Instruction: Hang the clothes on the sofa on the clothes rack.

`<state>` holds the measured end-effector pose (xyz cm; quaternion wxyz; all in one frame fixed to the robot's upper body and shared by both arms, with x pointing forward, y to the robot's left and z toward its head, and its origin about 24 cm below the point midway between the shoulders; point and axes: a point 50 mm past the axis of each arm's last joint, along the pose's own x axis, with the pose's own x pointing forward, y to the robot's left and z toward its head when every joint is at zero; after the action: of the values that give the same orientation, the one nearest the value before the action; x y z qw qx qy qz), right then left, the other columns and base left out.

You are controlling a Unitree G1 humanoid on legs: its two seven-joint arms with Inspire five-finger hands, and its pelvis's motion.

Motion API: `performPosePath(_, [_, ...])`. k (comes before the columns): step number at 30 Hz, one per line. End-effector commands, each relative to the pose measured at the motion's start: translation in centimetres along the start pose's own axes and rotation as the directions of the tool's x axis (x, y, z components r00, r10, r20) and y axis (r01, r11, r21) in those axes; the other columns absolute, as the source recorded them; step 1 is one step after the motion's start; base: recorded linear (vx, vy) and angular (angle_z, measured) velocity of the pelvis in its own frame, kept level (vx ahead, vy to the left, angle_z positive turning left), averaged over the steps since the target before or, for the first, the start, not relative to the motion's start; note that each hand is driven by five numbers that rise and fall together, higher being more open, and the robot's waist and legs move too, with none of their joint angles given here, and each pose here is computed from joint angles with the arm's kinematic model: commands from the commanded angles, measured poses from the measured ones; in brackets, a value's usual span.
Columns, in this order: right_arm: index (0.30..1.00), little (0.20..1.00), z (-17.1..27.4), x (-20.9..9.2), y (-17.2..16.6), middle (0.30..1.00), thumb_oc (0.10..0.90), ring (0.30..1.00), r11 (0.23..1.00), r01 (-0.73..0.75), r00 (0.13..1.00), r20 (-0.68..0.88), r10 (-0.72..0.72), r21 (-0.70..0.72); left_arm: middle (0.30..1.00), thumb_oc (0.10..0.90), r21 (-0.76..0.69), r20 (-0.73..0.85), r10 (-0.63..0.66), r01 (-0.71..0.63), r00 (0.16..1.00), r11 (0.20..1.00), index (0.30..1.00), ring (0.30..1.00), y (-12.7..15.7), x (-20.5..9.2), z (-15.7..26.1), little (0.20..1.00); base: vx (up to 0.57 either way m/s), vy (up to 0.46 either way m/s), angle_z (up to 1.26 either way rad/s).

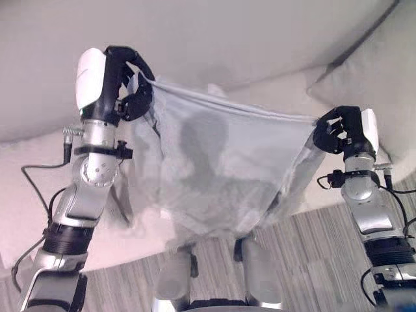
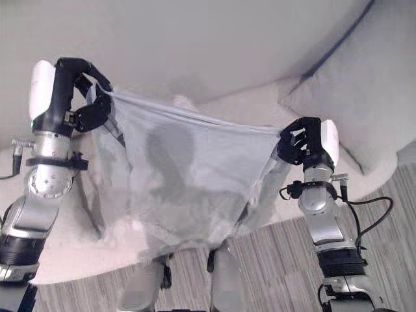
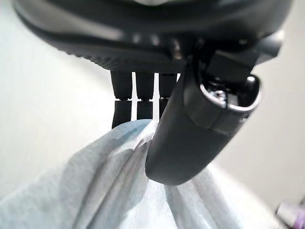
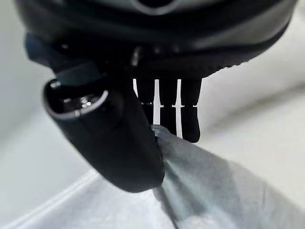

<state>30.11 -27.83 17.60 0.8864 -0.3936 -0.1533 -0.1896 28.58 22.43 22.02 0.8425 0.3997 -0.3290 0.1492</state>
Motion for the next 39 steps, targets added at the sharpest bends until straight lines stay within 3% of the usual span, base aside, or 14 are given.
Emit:
performPosePath(1, [0.300,0.300,3.3,1.4,-3.8,0.300,0.400,0.300,0.989,0.148,0.966,0.212,-0.147,0.009,0.300,0.400,0.005,0.126,0.178,-0.180,0.976,0.984,0.300,0.300,3.1,2.1,1.2,0.300,0.11,-0.015,0.29])
performPosePath(18, [0.300,0.300,12.1,4.6,-8.7,0.300,0.400,0.300,0.938,0.348,0.804,0.511,-0.305,0.013,0.300,0.400,0.150,0.302,0.414,-0.472,0.859,0.869,0.300,0.300,10.7,4.1,3.7,0.300,-0.02,0.076,0.07])
performPosePath(28, [0.300,0.300,12.5,5.5,-11.5,0.300,0.400,0.300,0.890,0.455,0.765,0.516,-0.387,-0.007,0.300,0.400,0.136,0.287,0.454,-0.505,0.844,0.853,0.300,0.300,10.7,5.0,3.7,0.300,-0.22,-0.086,0.50])
performPosePath(39, [0.300,0.300,11.2,5.7,-11.1,0.300,0.400,0.300,0.896,0.441,0.798,0.479,-0.365,-0.053,0.300,0.400,0.136,0.368,0.436,-0.511,0.821,0.848,0.300,0.300,10.3,7.3,5.5,0.300,-0.12,0.308,0.79])
